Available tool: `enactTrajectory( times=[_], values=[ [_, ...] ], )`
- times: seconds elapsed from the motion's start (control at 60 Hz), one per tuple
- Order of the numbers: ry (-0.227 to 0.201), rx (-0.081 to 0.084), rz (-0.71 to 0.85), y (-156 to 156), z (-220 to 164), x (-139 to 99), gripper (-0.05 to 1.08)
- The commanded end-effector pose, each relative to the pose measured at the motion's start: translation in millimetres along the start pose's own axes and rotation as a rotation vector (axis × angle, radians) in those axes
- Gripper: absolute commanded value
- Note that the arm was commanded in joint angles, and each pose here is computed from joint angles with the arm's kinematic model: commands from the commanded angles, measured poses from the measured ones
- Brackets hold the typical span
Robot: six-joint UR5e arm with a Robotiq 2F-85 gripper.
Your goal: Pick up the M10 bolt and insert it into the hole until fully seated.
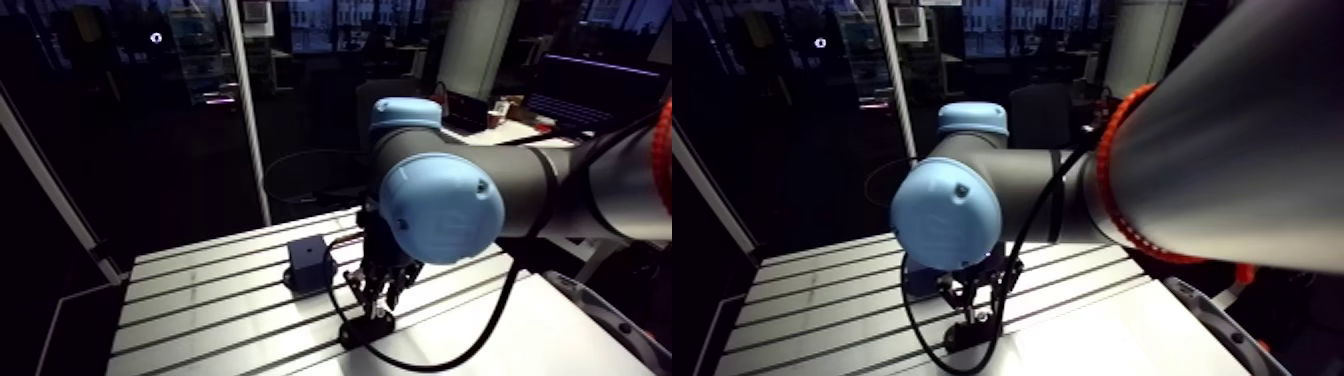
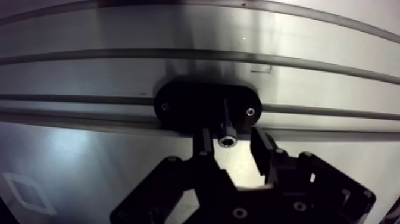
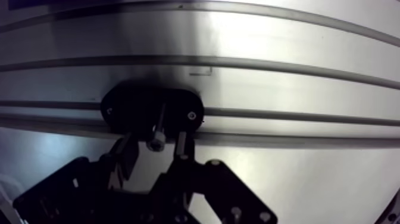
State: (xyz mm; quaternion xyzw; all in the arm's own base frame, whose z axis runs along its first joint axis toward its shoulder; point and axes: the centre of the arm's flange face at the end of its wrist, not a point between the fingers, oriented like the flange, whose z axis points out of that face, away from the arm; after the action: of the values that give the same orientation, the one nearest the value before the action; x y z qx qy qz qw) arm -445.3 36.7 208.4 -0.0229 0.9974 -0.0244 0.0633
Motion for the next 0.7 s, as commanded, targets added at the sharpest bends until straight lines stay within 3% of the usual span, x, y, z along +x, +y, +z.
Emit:
enactTrajectory(
  times=[0.017, 0.25, 0.45, 0.7],
  values=[
    [-0.003, 0.001, 0.002, -0.4, 1.4, -0.3, 0.55],
    [-0.007, 0.004, 0.006, -1.3, 3.3, -0.3, 0.55],
    [0.021, -0.01, 0.004, 0.0, 1.5, 2.1, 0.57],
    [0.018, -0.008, 0.004, -0.4, 4.5, 1.4, 0.57]
  ],
)
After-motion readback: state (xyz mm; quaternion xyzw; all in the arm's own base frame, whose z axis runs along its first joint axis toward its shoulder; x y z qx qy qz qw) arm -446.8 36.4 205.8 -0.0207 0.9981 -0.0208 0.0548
